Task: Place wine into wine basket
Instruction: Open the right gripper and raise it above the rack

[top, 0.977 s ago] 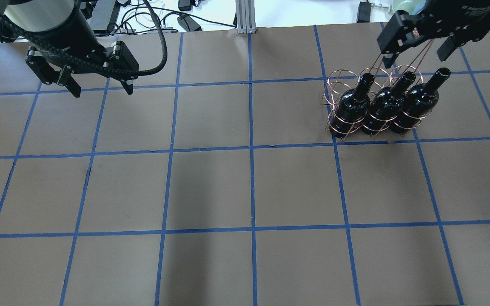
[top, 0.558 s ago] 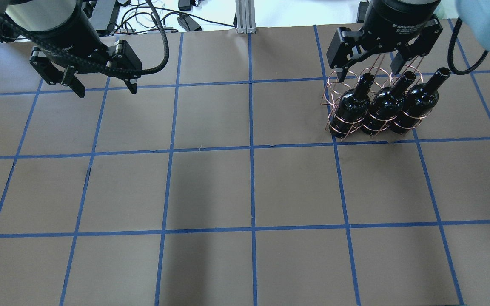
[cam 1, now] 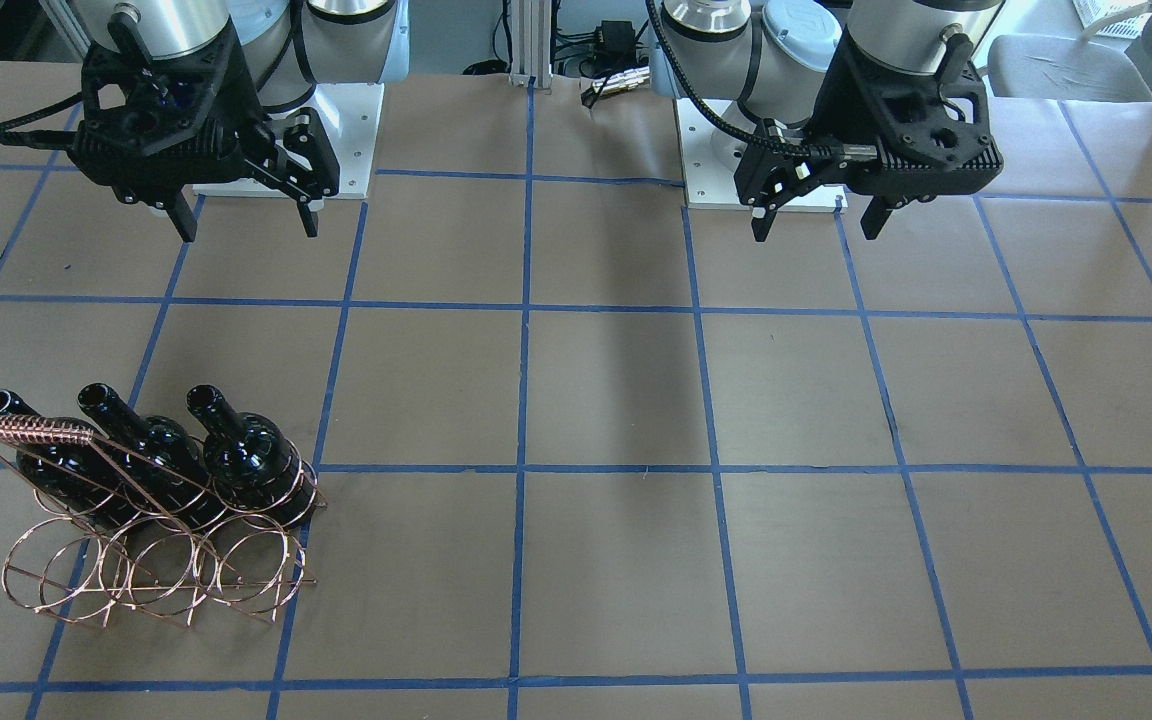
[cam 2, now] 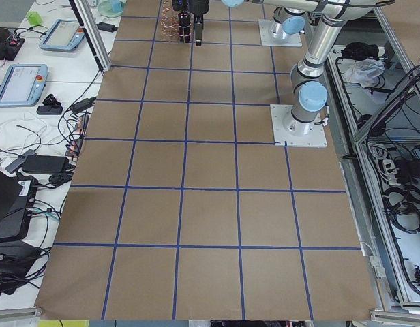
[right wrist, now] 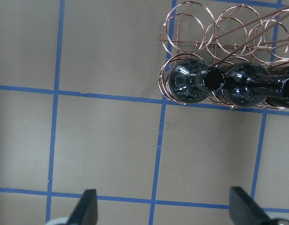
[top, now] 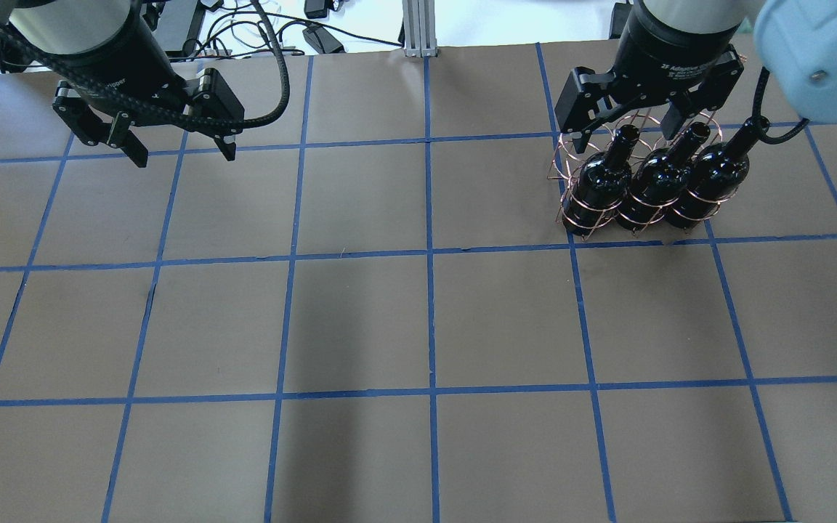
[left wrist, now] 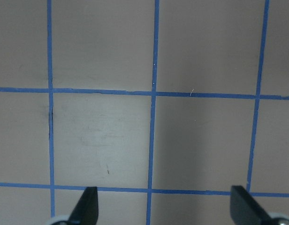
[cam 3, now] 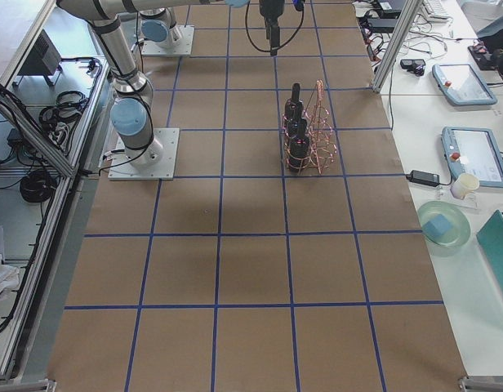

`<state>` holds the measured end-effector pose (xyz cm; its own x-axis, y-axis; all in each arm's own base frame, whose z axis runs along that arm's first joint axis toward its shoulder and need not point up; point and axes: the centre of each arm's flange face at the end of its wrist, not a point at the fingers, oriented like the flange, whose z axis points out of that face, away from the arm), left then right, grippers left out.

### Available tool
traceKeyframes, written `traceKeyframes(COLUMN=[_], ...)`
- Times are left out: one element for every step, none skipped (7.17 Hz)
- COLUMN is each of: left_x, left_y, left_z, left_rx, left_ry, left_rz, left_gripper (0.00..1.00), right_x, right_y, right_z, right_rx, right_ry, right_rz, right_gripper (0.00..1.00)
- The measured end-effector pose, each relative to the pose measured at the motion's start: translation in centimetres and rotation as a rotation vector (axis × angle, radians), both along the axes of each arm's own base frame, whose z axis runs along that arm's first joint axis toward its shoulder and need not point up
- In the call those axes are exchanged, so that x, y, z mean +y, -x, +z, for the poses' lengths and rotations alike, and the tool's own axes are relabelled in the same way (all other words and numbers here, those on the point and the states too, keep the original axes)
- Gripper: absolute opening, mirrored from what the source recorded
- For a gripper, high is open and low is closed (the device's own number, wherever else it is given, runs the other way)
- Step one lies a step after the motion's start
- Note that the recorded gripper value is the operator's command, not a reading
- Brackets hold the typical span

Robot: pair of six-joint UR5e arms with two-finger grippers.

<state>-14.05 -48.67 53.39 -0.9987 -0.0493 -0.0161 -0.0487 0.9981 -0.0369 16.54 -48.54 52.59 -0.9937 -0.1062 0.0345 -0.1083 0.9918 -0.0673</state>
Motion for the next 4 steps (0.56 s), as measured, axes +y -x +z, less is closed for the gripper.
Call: traceKeyframes(left_x=[0.0,0.06,0.14,0.19], left_y=[-0.02,-0.03,-0.04,-0.05], left_z=[0.02,0.06,0.09,0.12], left_rx=[-0.002,-0.003,-0.004,-0.004], left_ry=[0.001,0.0,-0.002,-0.003], left_rz=[0.0,0.0,0.0,-0.001], left_gripper=[1.0,1.0,1.0,1.0], right_x=[0.0,-0.04,-0.06,-0.08], right_y=[0.15,0.38,0.54,0.6], right_z=[0.04,0.07,0.11,0.12], right_rx=[0.001,0.001,0.0,-0.001], right_ry=[0.002,0.003,0.004,0.005], right_rz=[0.002,-0.001,-0.004,-0.005], right_gripper=[1.0,1.0,1.0,1.0])
